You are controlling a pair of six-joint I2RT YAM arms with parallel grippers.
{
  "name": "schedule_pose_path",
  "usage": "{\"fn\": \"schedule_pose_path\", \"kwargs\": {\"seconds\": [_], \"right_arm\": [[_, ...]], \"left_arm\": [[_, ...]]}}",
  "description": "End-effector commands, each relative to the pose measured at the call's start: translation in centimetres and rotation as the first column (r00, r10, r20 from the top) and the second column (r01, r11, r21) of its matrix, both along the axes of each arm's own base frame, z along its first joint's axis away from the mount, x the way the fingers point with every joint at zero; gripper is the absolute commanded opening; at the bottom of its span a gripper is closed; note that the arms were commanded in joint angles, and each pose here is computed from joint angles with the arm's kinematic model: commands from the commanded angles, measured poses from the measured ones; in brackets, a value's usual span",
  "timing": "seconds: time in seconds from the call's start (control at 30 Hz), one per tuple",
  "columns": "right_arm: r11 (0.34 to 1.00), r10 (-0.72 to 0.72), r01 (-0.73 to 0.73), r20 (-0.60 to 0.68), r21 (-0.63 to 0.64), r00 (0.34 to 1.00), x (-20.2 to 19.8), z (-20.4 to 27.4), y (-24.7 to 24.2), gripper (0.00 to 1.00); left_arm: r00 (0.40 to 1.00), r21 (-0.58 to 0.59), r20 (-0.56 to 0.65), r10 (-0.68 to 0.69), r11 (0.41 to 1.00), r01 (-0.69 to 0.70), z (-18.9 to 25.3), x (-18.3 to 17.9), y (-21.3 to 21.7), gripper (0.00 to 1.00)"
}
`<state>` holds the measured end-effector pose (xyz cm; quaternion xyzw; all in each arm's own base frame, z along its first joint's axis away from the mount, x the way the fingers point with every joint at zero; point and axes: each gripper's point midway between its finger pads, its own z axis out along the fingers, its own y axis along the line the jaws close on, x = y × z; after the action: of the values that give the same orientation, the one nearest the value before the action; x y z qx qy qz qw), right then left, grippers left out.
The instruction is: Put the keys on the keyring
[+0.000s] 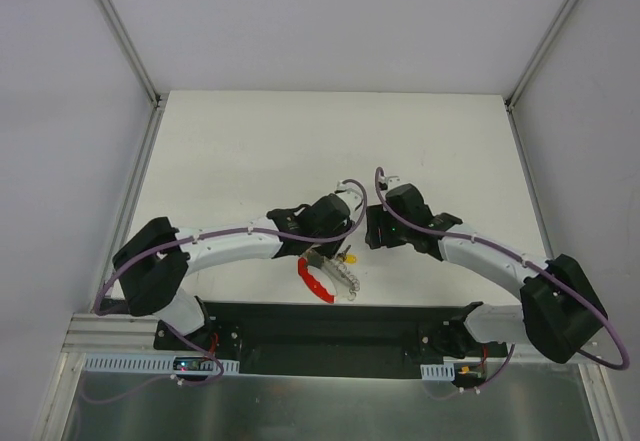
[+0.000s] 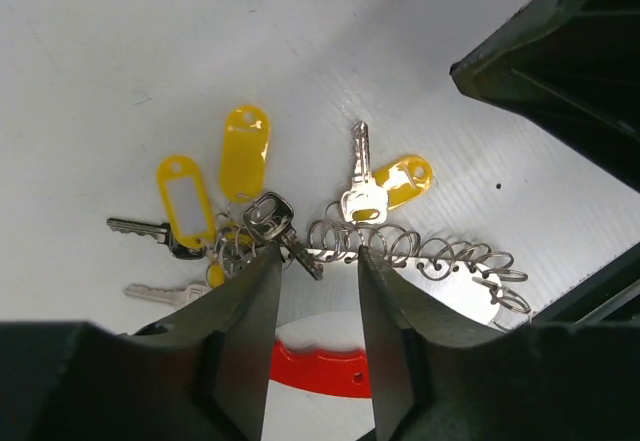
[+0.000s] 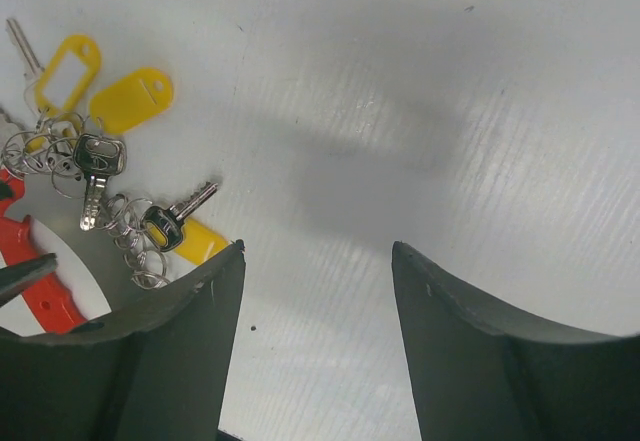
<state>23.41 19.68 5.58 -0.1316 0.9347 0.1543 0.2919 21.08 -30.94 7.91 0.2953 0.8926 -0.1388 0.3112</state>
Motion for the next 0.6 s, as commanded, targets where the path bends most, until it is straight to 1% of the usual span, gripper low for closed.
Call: {"fn": "schedule_pose_path", "kwargs": {"seconds": [0.0,0.07,0.13,0.37,0.57], "right_arm": [[1.0,-0.016,0.016,0.038,0.002,0.999,0.4,0.8,-0.7,0.63],[1.0,-0.018,0.018,0.036,0.003,0.999,0.4,0.8,-0.8,0.63],[1.0,-0.022,0.022,0.035,0.005,0.999,0.4,0.7,-0.9,0.62],[1.0,-0.027,0.027,0.033,0.002,0.999,0.2,0.6,-1.2,0.61],[1.0,-0.027,0.027,0.033,0.004,0.999,0.3,0.7,-1.3,0.61]], "left_arm": [[0.988,0.017,-0.064,-0.14,0.99,0.141,-1.0,-1.4,-1.5,0.28],[0.985,0.036,-0.075,-0.156,0.987,0.159,-1.7,-1.5,-1.6,0.25],[0.983,0.065,-0.091,-0.159,0.984,0.165,-2.5,-1.6,-1.3,0.18],[0.973,0.07,-0.128,-0.192,0.977,0.202,-3.0,-1.9,-1.9,0.18],[0.972,0.094,-0.142,-0.188,0.975,0.203,-3.8,-2.0,-1.7,0.22]]}}
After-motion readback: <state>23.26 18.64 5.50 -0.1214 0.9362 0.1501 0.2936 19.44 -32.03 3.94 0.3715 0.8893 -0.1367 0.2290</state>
